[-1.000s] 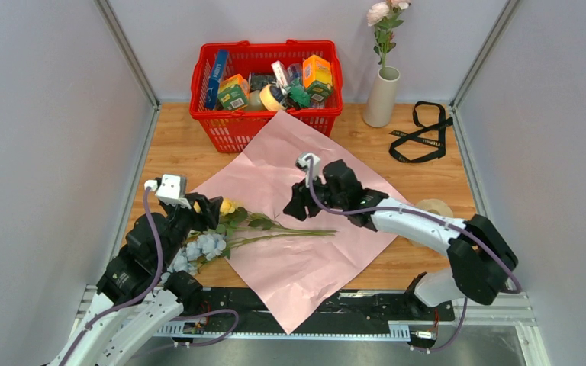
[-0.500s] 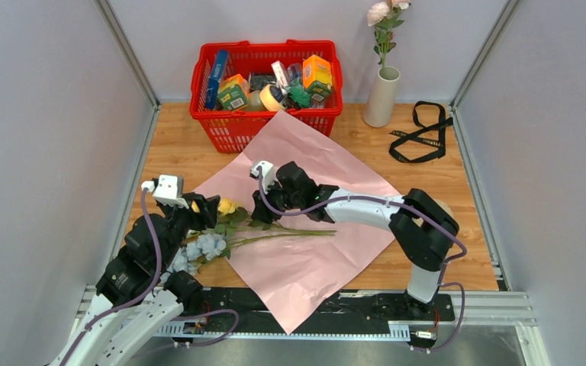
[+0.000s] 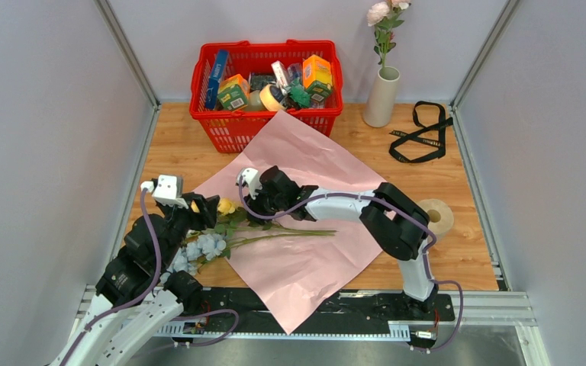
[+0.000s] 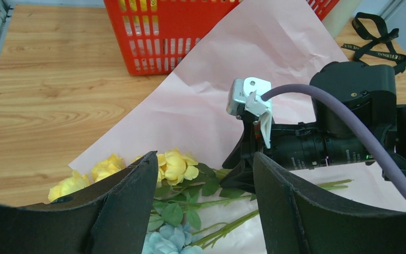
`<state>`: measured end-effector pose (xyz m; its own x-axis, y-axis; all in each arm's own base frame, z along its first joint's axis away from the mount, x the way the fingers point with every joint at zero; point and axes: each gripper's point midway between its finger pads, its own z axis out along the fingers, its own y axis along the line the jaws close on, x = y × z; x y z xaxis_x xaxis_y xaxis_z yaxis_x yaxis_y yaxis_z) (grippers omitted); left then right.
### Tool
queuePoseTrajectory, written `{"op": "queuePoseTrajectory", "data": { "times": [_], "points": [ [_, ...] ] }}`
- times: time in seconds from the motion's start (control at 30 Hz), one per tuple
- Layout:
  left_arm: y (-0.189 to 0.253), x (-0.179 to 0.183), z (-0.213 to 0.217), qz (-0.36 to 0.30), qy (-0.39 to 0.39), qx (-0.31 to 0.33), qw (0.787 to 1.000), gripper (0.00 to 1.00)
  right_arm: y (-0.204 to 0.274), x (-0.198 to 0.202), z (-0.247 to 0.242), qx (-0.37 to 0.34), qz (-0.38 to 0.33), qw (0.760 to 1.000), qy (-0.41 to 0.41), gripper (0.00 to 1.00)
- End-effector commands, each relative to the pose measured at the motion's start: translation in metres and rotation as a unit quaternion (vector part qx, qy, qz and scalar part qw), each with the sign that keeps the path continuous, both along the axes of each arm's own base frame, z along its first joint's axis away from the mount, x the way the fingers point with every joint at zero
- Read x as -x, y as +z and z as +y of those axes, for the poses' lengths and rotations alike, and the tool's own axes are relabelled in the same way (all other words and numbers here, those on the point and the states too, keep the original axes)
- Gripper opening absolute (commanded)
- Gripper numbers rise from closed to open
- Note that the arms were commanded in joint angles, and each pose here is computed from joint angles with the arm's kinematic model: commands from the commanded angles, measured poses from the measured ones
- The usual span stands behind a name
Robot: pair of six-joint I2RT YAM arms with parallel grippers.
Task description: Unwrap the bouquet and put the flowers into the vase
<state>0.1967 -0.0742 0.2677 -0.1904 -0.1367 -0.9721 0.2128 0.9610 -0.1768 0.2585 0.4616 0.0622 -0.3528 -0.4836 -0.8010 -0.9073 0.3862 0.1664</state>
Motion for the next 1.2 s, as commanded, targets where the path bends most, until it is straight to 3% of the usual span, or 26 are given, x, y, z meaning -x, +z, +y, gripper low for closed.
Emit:
{"op": "queuePoseTrajectory", "data": {
  "times": [0.0, 0.2, 0.47, 0.7, 1.0, 1.17],
  "points": [
    [0.008, 0.001, 0.002, -0.01, 0.005, 0.011, 1.0, 0.74, 0.0, -0.009, 0.01, 0.004, -0.031, 0.999, 0.007, 0.4],
    [0.008, 0.001, 0.002, -0.011, 0.005, 0.011, 1.0, 0.74, -0.008, -0.01, 0.013, 0.013, -0.032, 0.999, 0.009, 0.4],
    [0.009, 0.001, 0.002, -0.011, 0.004, 0.012, 1.0, 0.74, 0.002, -0.013, 0.016, 0.012, -0.052, 0.999, 0.006, 0.15],
    [0.009, 0.001, 0.002, -0.011, 0.003, 0.012, 1.0, 0.74, 0.038, -0.012, 0.013, -0.007, -0.085, 0.996, -0.001, 0.0],
    [0.009, 0.001, 0.002, -0.013, 0.004, 0.013, 1.0, 0.74, 0.076, -0.015, 0.01, -0.052, -0.115, 0.992, -0.029, 0.0],
    [0.008, 0.001, 0.002, -0.012, 0.004, 0.012, 1.0, 0.74, 0.07, -0.018, 0.004, -0.05, -0.106, 0.991, -0.057, 0.0]
  ]
}}
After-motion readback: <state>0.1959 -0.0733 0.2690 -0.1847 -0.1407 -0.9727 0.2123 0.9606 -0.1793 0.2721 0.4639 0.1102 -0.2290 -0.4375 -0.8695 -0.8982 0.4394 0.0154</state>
